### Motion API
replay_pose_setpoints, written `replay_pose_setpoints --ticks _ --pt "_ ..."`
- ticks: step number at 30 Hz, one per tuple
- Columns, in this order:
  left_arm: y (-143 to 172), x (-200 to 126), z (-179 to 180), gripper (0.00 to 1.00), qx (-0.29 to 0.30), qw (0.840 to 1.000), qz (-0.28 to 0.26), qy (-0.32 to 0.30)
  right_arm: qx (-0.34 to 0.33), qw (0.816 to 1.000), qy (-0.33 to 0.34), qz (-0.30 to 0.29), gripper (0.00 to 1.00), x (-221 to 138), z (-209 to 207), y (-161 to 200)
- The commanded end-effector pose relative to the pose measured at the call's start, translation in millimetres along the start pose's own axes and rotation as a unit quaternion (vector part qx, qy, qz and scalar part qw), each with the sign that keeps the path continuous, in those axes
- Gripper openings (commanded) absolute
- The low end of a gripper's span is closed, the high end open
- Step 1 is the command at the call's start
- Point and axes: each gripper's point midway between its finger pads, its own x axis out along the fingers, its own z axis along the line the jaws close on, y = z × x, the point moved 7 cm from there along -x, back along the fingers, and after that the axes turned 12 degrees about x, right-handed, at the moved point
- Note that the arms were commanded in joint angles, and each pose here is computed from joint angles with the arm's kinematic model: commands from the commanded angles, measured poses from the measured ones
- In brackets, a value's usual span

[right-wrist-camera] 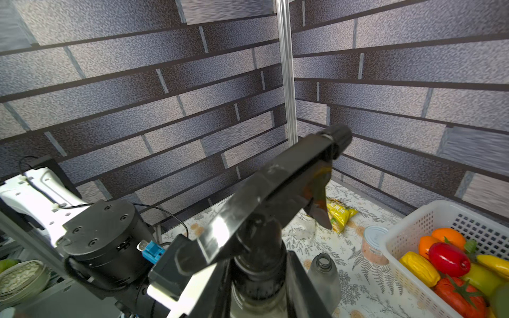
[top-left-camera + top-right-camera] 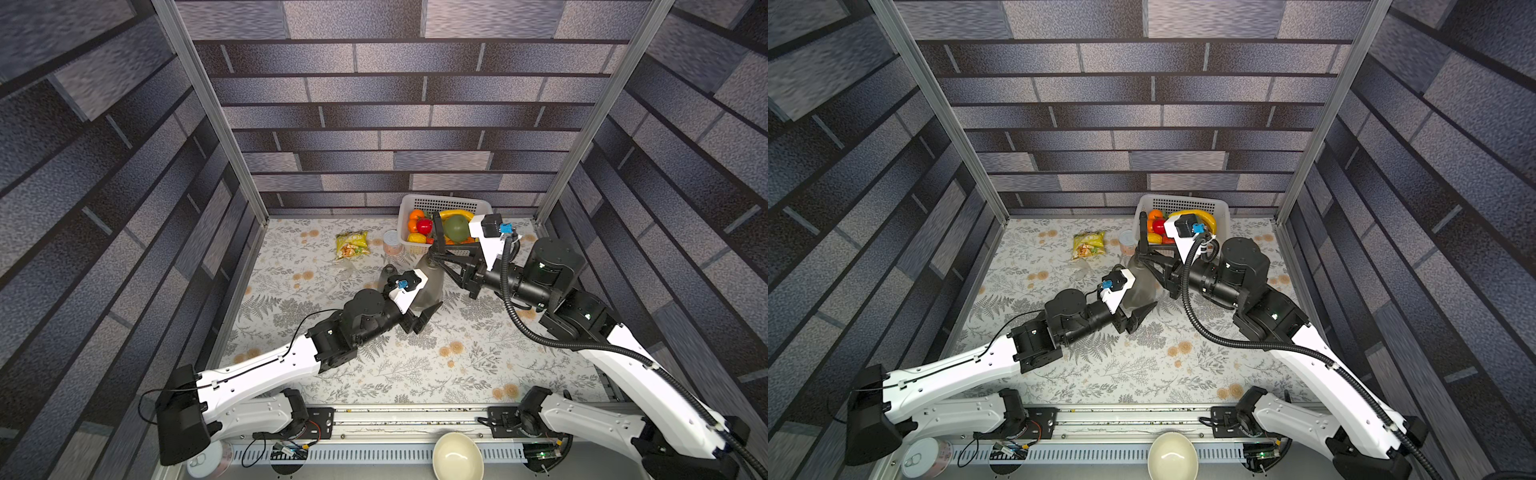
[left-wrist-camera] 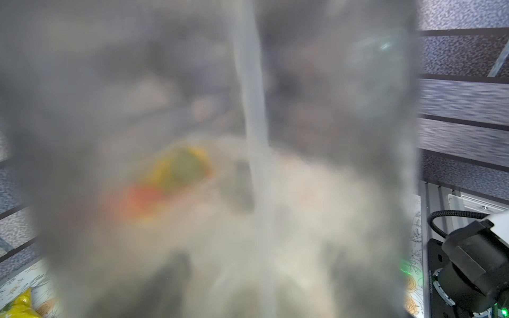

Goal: Attach spray nozzles to spray bottles
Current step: Screw the spray nozzle on the spray bottle.

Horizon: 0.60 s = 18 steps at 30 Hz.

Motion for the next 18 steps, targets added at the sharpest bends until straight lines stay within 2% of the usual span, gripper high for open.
replay_pose_setpoints --ticks 1,11,18 --pt "-44.0 -4.6 13.8 0.65 -0.009 0.997 -0.068 -0.029 -0.025 0.998 0.047 0.017 0.23 7.4 -7.8 19.3" --pt "-50.1 -2.9 16.1 0.64 -0.004 0.997 -0.07 -0.042 -0.03 0.993 0.113 -0.004 0.21 20.8 -8.2 31.4" --pt "-50.3 1.5 14.0 0.64 0.011 0.996 -0.064 -0.056 -0.067 0.975 0.21 -0.027 0.22 31.9 -0.8 39.6"
